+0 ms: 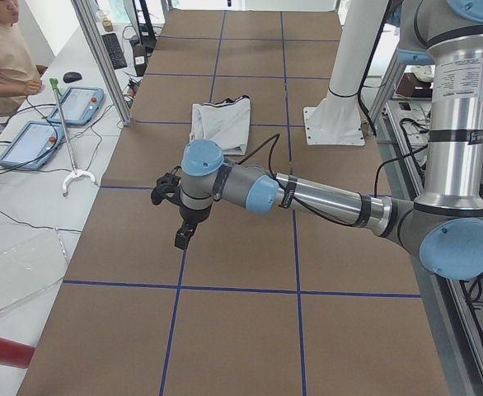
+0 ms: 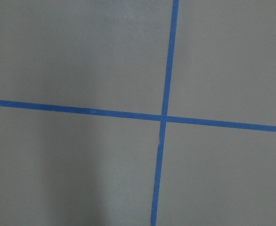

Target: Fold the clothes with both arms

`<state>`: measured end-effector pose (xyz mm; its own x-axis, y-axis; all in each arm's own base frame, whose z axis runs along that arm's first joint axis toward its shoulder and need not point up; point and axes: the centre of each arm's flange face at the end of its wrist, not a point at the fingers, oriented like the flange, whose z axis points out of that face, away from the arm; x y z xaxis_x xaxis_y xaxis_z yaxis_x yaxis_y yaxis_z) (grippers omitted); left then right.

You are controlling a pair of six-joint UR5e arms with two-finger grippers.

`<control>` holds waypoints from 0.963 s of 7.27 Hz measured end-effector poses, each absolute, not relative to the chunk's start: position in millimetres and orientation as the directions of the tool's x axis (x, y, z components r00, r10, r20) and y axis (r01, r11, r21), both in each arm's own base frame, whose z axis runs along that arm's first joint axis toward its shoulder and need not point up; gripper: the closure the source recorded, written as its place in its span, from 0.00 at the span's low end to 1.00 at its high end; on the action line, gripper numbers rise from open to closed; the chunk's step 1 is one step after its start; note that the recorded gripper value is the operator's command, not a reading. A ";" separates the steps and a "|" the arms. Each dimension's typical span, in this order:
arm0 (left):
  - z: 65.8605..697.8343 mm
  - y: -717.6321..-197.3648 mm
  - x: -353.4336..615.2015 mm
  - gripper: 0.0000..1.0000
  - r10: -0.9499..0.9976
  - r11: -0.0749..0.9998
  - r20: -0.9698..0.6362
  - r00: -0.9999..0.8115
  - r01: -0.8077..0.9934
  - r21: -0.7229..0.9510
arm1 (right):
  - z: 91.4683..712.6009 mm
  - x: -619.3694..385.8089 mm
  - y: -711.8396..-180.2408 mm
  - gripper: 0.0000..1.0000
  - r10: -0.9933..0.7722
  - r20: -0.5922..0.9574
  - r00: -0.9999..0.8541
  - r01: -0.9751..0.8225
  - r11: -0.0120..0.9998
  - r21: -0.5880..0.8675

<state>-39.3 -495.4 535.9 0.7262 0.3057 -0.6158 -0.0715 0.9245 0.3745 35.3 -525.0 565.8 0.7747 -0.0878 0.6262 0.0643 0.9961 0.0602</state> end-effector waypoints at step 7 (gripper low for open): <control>582.0 -484.1 -40.2 0.00 0.242 0.959 -0.670 0.702 -0.066 0.277 | 606.4 33.6 -493.1 0.00 -0.035 0.659 0.751 0.065 0.998 -0.021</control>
<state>-40.2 -484.1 582.0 0.7022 0.2420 -0.6696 -0.0664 0.9586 0.2768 33.6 -493.1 606.4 0.7514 -0.0352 0.6589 0.0654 0.9976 -0.0212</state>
